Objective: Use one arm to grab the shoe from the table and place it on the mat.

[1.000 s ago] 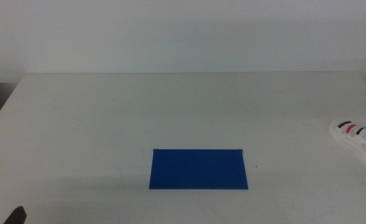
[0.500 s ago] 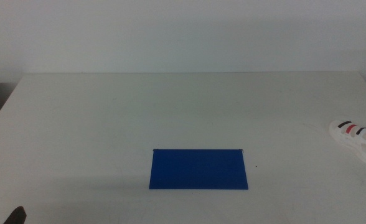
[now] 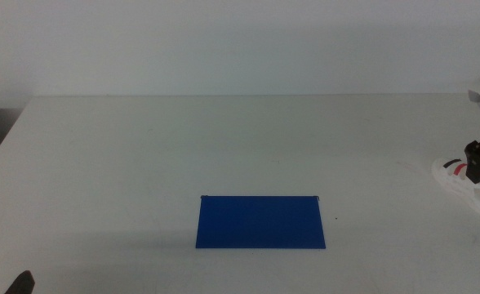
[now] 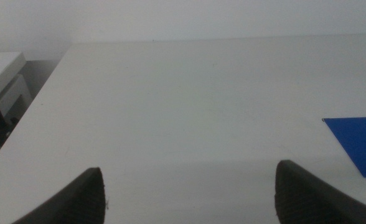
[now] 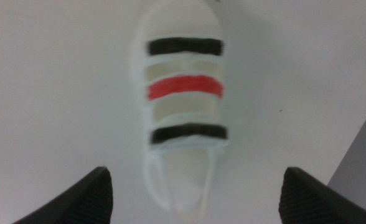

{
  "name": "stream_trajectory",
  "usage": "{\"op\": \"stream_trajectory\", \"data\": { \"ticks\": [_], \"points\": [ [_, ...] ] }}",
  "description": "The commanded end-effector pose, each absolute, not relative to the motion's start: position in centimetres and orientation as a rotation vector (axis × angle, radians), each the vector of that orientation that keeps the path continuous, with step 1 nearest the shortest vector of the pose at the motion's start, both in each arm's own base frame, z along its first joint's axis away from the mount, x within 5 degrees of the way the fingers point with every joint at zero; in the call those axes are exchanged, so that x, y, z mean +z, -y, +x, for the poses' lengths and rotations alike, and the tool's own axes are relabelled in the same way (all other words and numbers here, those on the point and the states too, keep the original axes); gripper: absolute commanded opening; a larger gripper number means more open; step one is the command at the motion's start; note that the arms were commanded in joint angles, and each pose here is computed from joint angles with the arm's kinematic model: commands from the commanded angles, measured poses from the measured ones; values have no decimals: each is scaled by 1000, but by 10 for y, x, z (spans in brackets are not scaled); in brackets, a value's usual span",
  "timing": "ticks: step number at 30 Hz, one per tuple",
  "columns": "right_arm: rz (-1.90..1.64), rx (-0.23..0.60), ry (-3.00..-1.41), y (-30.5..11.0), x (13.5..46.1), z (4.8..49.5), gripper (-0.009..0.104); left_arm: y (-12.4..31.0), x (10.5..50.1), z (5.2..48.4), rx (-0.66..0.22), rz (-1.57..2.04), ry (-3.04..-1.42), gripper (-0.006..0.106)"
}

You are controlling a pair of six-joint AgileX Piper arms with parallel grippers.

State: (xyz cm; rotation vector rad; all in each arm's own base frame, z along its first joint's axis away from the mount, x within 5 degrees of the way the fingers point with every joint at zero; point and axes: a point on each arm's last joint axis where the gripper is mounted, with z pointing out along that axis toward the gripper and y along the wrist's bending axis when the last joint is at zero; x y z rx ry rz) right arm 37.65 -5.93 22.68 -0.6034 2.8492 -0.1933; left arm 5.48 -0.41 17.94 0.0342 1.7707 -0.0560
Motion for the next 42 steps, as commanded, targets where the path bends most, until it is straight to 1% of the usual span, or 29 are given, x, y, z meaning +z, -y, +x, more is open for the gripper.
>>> {"op": "stream_trajectory", "data": {
  "ticks": [1,5,10,14,17,18,21,23,26,29,32,34,38,42],
  "points": [
    [-573,-256,-2750,70,246,382,79,4,185,55,-66,22,-1685,94],
    [-554,-248,-2759,74,231,389,76,4,185,55,-66,22,-1685,94],
    [-511,-175,-2763,72,208,400,72,4,185,55,-66,22,-1685,94],
    [-509,-163,-2772,72,192,406,66,4,185,55,-66,22,-1685,94],
    [-509,-165,-2765,72,190,408,48,4,185,55,-66,22,-1685,94],
    [-509,-165,-2764,71,190,408,38,4,185,55,-66,22,-1685,94],
    [-487,-158,-2770,69,198,405,-3,4,185,55,-66,22,-1685,94],
    [-444,-144,-2770,62,209,404,-4,4,185,55,-66,22,-1685,94],
    [-386,-123,-2748,45,234,400,-4,4,185,55,-66,22,-1685,94],
    [-412,-106,-2727,18,262,393,-4,4,185,55,-66,22,-1685,94],
    [-481,-84,-2706,-16,287,386,-4,4,185,55,-66,22,-1685,94],
    [-548,-64,-2680,-47,301,381,-4,4,185,55,-66,22,-1685,94],
    [-678,-6,-2610,-106,318,371,-4,4,185,55,-66,22,-1685,94],
    [-747,76,-2526,-162,327,356,-4,4,185,55,-66,22,-1685,94]
  ]
}}
